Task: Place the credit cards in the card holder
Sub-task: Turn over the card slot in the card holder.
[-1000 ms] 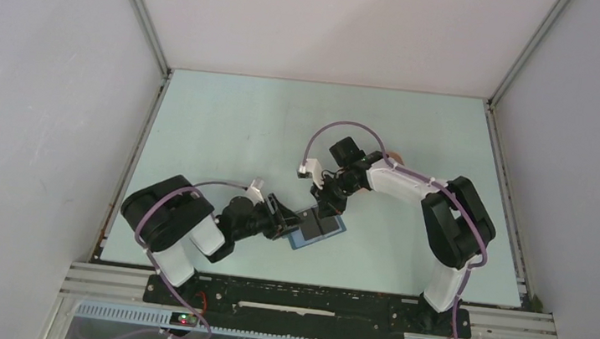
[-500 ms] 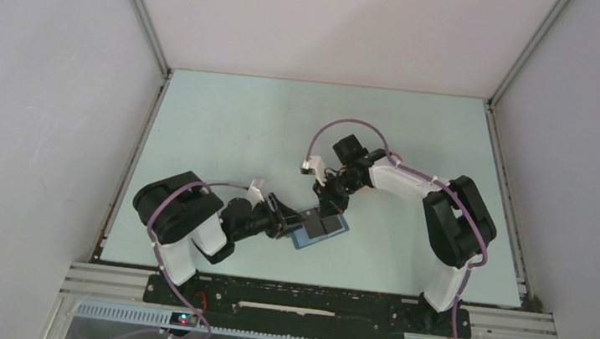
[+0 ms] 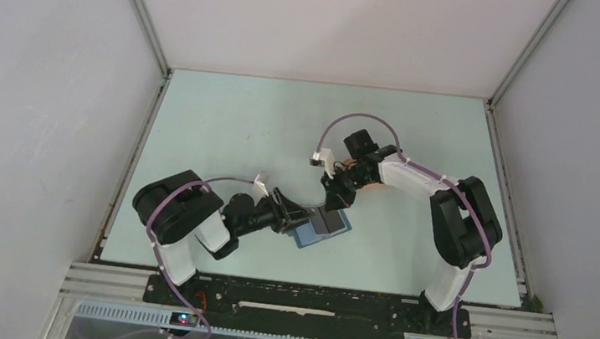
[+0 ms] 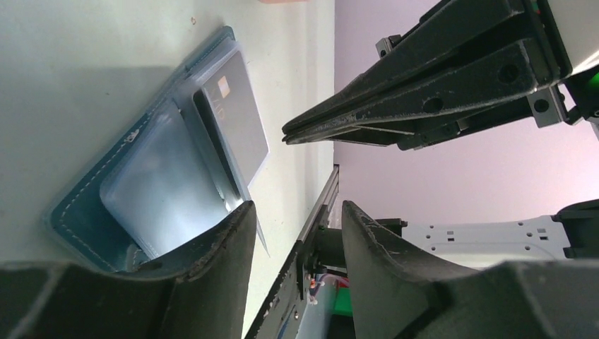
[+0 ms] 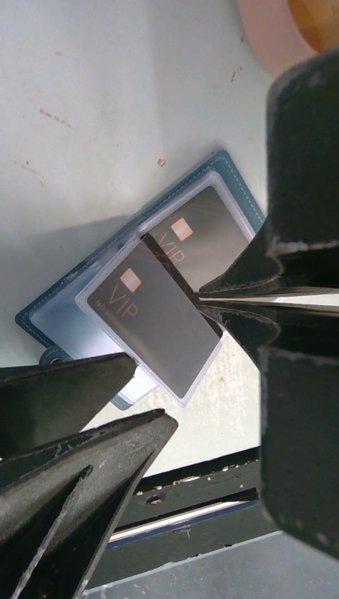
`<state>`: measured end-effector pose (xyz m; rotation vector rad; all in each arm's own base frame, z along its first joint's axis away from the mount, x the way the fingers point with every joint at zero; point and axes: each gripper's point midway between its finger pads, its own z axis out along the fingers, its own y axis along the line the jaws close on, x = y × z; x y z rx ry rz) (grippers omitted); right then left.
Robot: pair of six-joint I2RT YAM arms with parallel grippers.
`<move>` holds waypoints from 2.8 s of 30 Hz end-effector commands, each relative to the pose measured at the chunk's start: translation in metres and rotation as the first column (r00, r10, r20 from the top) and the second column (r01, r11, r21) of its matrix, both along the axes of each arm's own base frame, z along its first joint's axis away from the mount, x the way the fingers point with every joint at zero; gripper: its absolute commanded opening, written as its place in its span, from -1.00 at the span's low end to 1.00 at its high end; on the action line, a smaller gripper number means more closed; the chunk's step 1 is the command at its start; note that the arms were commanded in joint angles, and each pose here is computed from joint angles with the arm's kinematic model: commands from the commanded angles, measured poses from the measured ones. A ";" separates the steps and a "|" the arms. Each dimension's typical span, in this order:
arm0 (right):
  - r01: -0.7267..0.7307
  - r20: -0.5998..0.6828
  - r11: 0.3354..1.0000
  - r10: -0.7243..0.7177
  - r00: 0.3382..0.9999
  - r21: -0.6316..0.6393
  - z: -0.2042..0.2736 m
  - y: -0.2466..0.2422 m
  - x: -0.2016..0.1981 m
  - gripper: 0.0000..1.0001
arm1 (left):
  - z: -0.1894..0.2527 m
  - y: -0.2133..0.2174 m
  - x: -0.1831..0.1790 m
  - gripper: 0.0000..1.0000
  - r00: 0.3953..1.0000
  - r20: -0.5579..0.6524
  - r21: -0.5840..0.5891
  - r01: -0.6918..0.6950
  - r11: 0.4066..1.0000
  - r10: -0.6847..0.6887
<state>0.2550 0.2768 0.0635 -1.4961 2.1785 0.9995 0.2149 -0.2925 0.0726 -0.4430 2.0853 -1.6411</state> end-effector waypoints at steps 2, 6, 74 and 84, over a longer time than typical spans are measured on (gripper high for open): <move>0.035 0.014 0.999 -0.036 0.999 0.023 0.017 0.000 0.011 -0.79 | 0.026 -0.010 0.009 0.06 0.998 0.061 -0.065 0.021 0.998 -0.017; 0.108 -0.096 0.991 -0.115 0.989 -0.075 0.000 -0.001 0.014 -0.78 | 0.027 -0.013 0.010 0.06 0.998 0.063 -0.070 0.027 0.997 -0.022; 0.212 0.458 0.906 -0.373 0.807 0.365 0.241 -0.098 0.021 0.53 | 0.049 -0.034 0.043 0.21 0.954 0.282 0.241 0.036 0.970 -0.105; 0.236 0.339 0.895 -0.372 0.864 0.379 0.216 -0.089 0.023 0.99 | 0.181 -0.006 0.033 1.00 0.906 0.367 0.450 0.026 0.893 -0.211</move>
